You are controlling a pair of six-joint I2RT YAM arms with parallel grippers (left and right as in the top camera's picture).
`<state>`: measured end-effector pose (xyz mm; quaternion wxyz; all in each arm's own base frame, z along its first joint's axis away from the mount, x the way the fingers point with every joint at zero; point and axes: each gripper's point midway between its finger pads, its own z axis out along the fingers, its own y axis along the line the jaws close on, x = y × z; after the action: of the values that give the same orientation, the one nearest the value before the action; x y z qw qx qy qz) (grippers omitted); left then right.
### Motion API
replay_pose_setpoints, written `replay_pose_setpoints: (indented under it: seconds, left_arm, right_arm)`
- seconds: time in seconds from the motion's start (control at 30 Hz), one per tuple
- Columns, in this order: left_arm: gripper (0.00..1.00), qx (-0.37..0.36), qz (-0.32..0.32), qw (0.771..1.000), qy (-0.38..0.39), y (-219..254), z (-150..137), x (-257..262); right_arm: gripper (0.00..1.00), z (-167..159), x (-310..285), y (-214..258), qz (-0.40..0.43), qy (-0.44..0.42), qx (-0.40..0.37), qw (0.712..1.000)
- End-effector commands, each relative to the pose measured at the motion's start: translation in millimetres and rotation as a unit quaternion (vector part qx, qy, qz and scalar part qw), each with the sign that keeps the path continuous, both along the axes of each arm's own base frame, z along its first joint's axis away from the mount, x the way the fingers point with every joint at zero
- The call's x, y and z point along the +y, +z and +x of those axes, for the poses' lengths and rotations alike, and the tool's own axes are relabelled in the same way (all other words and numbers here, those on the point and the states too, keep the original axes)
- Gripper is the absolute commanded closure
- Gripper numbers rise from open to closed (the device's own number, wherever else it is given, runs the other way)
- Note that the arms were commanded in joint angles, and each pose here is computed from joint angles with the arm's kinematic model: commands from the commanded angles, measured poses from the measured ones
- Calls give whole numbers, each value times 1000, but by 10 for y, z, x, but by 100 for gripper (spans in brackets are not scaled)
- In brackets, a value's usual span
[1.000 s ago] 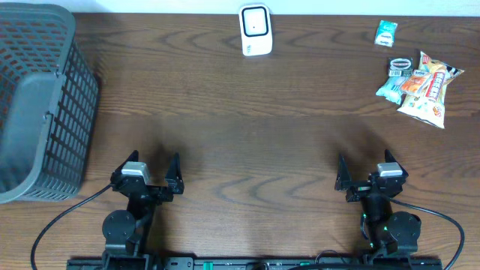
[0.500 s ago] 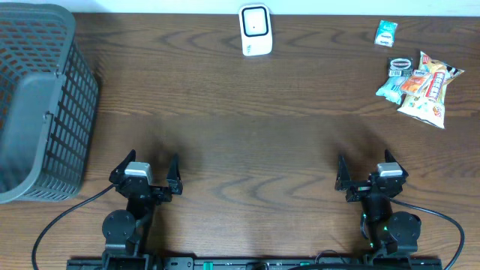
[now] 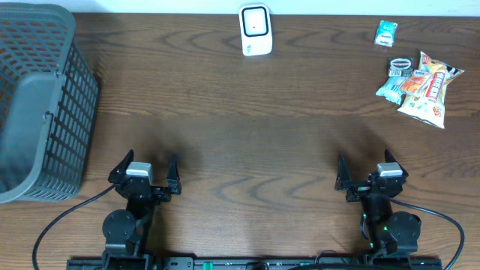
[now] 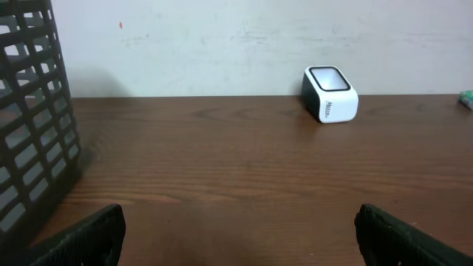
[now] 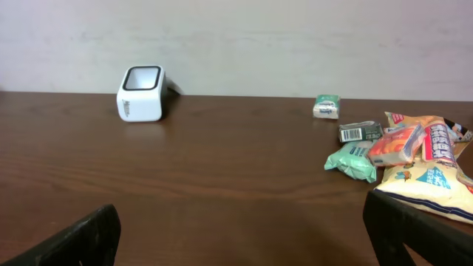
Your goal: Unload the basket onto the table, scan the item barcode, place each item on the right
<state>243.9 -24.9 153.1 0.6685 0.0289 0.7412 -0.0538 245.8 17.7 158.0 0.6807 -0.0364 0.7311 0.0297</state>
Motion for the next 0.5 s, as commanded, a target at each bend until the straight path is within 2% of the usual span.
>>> replay_pose_setpoints:
  seconds: [0.0, 0.47]
  left_arm:
    - [2, 24, 11, 1000, 1, -158, -13, 4]
    - [3, 23, 11, 1000, 4, -152, -10, 15]
  right_arm:
    - [1, -1, -22, -2, -3, -6, -1, 1000]
    - [1, -1, -22, -3, -3, -6, -1, 1000]
